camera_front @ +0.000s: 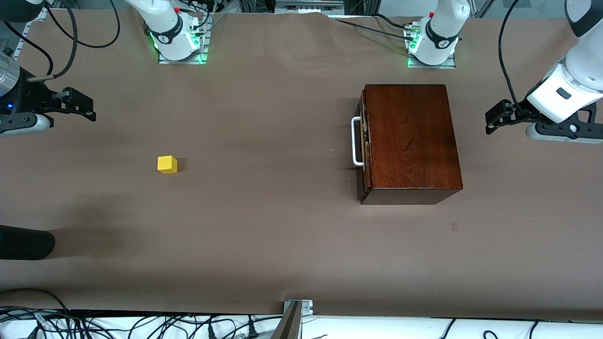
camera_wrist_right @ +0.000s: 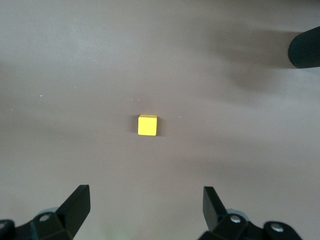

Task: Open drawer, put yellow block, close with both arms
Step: 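Move the left gripper to the white drawer handle of the wooden box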

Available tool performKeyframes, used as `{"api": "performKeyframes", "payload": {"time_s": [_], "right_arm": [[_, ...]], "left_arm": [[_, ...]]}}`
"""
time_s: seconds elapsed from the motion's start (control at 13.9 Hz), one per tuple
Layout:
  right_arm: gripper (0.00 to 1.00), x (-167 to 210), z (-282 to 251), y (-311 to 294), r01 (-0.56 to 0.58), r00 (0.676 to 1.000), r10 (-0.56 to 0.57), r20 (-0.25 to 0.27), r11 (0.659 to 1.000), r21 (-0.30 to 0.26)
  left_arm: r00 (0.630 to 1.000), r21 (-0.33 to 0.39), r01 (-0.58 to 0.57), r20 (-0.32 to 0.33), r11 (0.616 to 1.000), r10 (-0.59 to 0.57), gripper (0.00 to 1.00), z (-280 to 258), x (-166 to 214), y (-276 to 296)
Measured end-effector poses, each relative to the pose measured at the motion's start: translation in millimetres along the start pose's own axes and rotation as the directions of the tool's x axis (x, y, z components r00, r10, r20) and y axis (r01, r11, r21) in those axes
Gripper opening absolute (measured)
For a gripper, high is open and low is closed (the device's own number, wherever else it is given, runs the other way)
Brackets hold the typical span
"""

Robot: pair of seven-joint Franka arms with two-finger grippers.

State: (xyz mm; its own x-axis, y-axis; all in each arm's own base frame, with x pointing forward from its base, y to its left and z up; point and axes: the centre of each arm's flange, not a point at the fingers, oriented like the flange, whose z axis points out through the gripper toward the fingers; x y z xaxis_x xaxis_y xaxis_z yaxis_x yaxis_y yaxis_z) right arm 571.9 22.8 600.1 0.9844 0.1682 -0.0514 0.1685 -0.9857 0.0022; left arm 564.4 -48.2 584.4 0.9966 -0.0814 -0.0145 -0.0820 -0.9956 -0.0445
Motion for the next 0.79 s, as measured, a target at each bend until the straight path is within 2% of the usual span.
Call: {"api": "performKeyframes", "payload": {"time_s": [0.5, 0.79], "right_arm": [[1.00, 0, 0, 1, -0.003, 1.000, 0.003, 0.000, 1.000, 0.000], [1.00, 0, 0, 2, -0.003, 1.000, 0.003, 0.000, 1.000, 0.000]], "left_arm": [[1.000, 0.000, -0.001, 0.006, 1.000, 0.001, 1.00, 0, -1, 0], [0.995, -0.002, -0.052, 0.080, 0.999, 0.052, 1.00, 3, -10, 29]]}}
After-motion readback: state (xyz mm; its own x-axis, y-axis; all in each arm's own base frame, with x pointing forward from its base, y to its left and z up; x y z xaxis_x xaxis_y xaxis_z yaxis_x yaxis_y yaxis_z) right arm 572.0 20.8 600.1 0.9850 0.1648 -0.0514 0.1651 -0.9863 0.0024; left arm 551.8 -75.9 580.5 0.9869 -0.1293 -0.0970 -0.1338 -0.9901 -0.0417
